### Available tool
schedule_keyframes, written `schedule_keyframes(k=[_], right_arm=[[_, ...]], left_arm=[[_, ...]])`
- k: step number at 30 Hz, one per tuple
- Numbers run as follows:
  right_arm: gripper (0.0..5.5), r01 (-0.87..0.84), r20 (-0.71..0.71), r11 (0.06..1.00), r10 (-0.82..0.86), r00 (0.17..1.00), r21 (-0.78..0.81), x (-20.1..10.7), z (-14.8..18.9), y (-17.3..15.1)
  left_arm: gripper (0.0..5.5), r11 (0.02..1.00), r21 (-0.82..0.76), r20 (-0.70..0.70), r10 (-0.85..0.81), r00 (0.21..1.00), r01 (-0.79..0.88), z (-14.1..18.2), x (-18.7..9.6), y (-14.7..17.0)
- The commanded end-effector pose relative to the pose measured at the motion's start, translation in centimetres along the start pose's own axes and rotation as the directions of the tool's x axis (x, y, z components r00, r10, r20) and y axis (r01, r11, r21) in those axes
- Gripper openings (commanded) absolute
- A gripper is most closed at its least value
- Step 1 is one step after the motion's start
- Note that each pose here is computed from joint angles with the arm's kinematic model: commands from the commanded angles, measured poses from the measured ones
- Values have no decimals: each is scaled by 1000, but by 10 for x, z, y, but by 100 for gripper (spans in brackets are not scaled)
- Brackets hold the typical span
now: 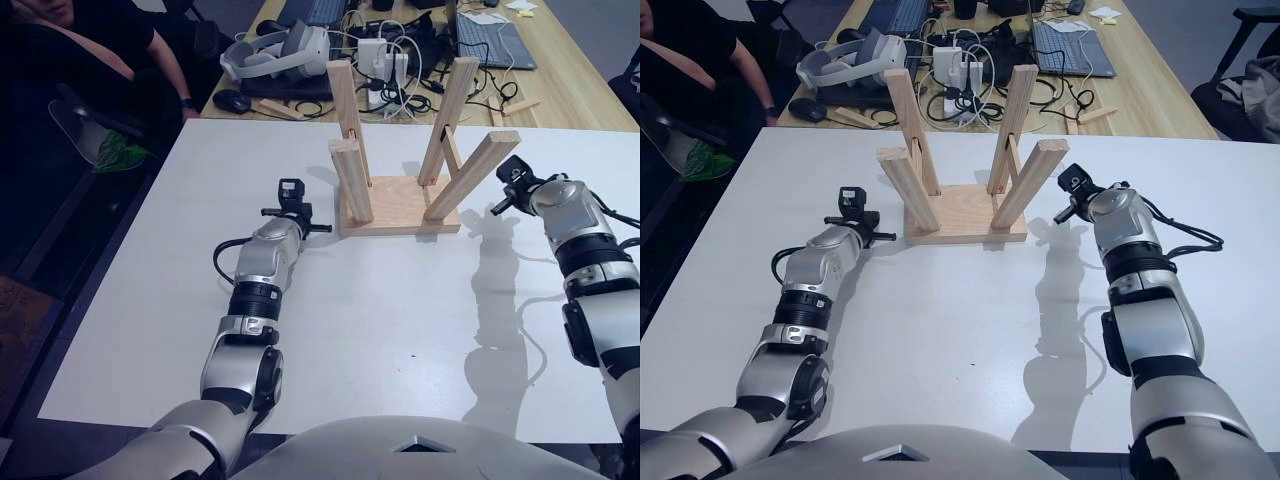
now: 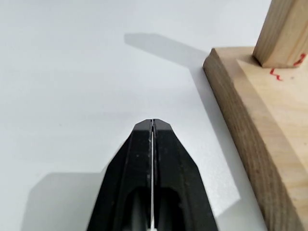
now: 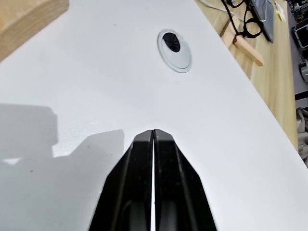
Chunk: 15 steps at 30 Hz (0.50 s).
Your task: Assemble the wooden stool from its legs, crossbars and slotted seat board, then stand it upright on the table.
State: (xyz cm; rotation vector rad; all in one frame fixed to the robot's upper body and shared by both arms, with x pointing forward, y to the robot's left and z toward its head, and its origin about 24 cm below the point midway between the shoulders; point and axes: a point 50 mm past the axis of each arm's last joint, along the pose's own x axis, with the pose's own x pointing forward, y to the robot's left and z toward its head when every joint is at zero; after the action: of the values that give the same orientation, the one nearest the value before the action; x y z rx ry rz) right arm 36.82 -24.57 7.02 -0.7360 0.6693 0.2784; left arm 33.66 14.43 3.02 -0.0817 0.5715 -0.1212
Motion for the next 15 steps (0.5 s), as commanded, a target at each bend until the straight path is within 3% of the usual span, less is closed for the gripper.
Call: schedule_keyframes(k=[1,15], right_arm=[[0,-84,-20,996,83,996,-7,6,5,14],[0,-368,-19,929,367,930,-40,15,21,53]], left_arm=[[3,997,-17,-45,-70,997,69,0,2,-12],[3,967,-57,-111,-254,961,249,-5,1,-37]])
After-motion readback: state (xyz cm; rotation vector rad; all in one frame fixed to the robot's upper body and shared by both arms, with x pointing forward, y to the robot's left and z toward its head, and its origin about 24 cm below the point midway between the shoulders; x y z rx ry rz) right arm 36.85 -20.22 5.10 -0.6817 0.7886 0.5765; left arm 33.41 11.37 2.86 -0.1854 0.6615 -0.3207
